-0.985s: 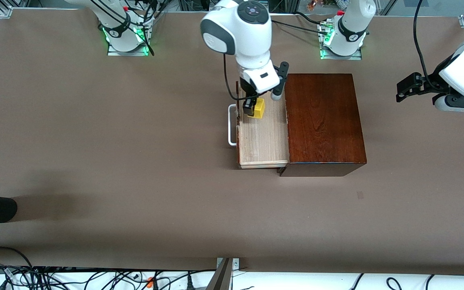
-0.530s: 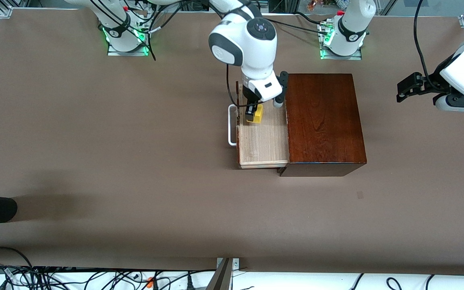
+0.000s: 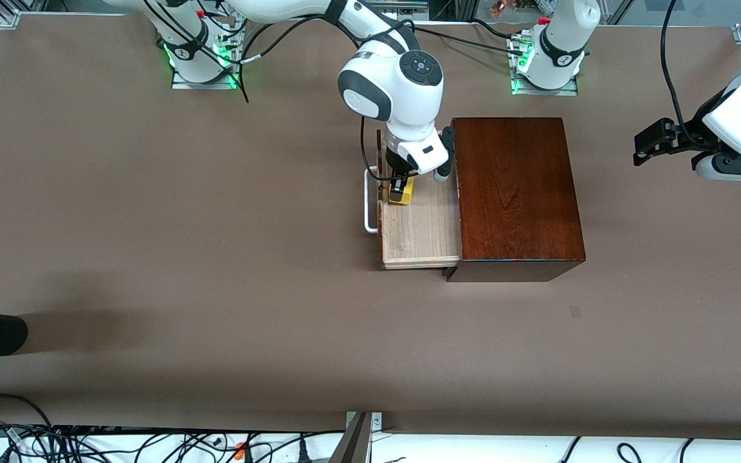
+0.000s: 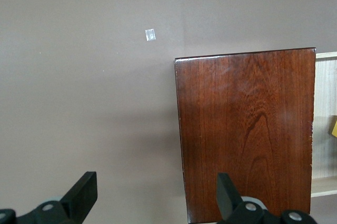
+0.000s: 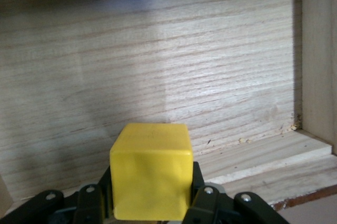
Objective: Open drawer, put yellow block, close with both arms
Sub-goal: 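Lower the cube into the drawer and open the right gripper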
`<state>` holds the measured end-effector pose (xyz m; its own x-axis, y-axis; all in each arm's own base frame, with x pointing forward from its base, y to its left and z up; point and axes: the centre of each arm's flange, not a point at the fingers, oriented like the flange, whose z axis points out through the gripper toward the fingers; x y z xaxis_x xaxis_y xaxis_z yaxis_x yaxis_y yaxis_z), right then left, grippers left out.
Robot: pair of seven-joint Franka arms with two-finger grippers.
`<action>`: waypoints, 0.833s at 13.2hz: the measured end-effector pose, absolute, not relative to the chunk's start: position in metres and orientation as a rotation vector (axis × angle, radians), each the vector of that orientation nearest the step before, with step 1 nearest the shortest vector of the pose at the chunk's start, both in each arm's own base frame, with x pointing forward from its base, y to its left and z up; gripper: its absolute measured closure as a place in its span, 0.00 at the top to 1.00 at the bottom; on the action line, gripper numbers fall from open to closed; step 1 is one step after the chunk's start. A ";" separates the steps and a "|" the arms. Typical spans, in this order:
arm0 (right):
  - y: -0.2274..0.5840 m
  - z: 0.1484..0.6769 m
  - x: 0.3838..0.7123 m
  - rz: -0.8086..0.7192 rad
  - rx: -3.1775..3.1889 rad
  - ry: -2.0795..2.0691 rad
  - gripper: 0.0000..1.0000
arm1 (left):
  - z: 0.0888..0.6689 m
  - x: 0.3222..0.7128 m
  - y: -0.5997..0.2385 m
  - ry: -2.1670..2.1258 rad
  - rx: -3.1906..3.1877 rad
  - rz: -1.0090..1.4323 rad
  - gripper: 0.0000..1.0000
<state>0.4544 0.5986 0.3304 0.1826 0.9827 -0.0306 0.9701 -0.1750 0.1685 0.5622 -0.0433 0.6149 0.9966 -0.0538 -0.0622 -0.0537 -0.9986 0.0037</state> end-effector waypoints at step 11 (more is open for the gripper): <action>0.597 0.317 0.461 0.129 2.292 1.909 0.59 | 0.617 0.563 -0.039 -0.082 3.137 -0.090 1.00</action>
